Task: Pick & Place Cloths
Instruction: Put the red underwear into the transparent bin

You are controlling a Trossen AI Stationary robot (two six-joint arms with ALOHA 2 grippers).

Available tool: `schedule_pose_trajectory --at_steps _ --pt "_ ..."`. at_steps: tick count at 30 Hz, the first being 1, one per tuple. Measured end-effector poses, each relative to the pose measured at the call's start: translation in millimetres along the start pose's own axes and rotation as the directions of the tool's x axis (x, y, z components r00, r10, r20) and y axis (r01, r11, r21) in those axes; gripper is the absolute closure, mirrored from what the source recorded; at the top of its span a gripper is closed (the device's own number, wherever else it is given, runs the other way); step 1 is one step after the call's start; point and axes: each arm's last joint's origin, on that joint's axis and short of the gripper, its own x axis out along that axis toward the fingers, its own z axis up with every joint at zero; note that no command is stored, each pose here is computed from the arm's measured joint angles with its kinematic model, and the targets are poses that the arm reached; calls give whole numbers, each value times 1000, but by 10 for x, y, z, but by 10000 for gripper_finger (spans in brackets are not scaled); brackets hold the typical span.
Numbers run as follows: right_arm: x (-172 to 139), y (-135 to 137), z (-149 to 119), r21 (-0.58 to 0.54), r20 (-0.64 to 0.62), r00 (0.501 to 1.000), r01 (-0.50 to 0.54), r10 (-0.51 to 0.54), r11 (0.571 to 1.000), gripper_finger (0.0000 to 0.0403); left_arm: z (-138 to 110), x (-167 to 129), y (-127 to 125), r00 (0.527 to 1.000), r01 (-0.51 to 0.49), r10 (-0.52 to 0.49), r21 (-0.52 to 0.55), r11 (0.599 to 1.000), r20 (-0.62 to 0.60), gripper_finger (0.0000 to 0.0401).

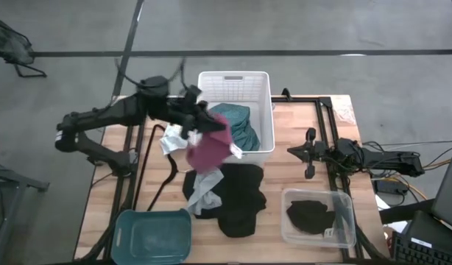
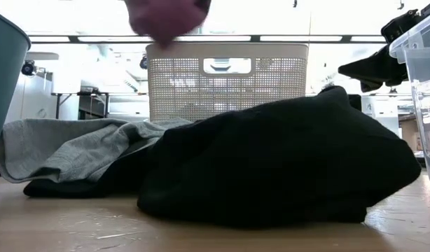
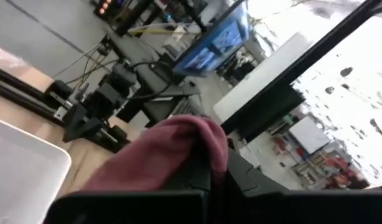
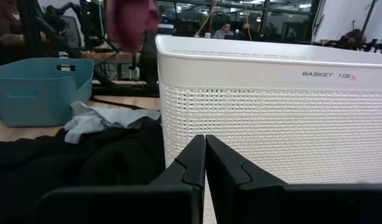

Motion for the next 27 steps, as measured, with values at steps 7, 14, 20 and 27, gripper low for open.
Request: schedule_pose_trajectory --at_steps 7,14,20,27 --pt "0 0 0 0 0 1000 0 0 1000 394 78 274 -307 997 74 -75 90 993 7 396" --pt "0 0 0 3 0 1000 -1 1 1000 394 -53 565 -238 998 33 -28 84 996 -61 394" --pt "0 1 1 13 1 1000 -3 3 1000 394 -125 707 -154 996 13 -9 48 999 -91 395" --pt "-44 -13 288 705 297 955 -205 -20 679 394 -143 778 -96 997 -30 30 8 1000 -69 395"
